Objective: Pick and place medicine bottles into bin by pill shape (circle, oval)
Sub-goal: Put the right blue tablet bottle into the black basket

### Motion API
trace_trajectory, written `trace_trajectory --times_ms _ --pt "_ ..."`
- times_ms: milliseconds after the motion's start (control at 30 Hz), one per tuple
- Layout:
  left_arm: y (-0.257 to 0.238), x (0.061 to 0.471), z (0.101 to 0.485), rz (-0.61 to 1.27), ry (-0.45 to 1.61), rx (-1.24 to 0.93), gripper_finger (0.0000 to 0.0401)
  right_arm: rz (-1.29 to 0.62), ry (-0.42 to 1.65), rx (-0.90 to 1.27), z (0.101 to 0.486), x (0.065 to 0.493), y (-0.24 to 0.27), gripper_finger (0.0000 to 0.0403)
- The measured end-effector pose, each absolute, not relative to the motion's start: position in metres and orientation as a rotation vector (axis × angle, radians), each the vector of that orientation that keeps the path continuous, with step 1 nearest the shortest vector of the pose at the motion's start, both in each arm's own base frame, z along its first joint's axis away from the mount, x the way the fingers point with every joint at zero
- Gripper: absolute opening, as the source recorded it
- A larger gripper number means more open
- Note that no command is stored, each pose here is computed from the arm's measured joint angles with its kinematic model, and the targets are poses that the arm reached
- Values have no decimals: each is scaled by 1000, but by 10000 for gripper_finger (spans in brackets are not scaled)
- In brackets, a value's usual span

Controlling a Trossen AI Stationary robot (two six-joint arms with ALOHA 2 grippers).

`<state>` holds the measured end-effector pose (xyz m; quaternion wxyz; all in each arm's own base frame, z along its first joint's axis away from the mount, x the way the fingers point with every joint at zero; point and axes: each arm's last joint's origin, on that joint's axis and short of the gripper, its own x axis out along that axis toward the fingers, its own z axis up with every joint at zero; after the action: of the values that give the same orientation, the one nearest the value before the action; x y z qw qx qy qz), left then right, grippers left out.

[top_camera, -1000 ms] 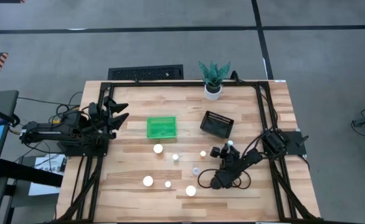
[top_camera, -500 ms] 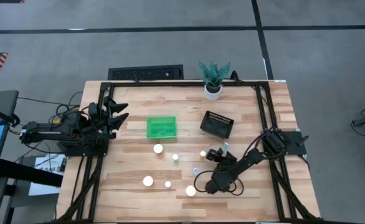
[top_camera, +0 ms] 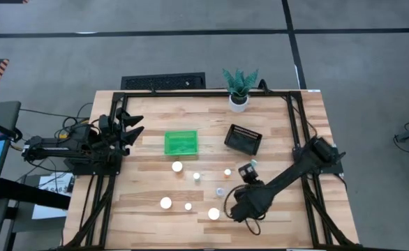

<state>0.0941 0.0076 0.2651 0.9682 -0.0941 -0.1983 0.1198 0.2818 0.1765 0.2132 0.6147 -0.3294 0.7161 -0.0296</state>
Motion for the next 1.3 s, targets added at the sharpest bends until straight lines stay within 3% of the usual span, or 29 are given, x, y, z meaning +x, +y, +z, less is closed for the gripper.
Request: trace_trajectory --times_ms 267,400,833,1300 --pt "8 94 265 242 -401 -191 220 -169 1301 -318 301 256 138 212" --pt "8 94 265 240 -403 -204 220 -177 1110 -125 311 237 110 212" --pt "8 94 265 246 -407 -227 220 -294 909 320 199 167 45 212" --pt "8 94 265 262 -408 -235 220 -400 879 548 158 158 11 212"
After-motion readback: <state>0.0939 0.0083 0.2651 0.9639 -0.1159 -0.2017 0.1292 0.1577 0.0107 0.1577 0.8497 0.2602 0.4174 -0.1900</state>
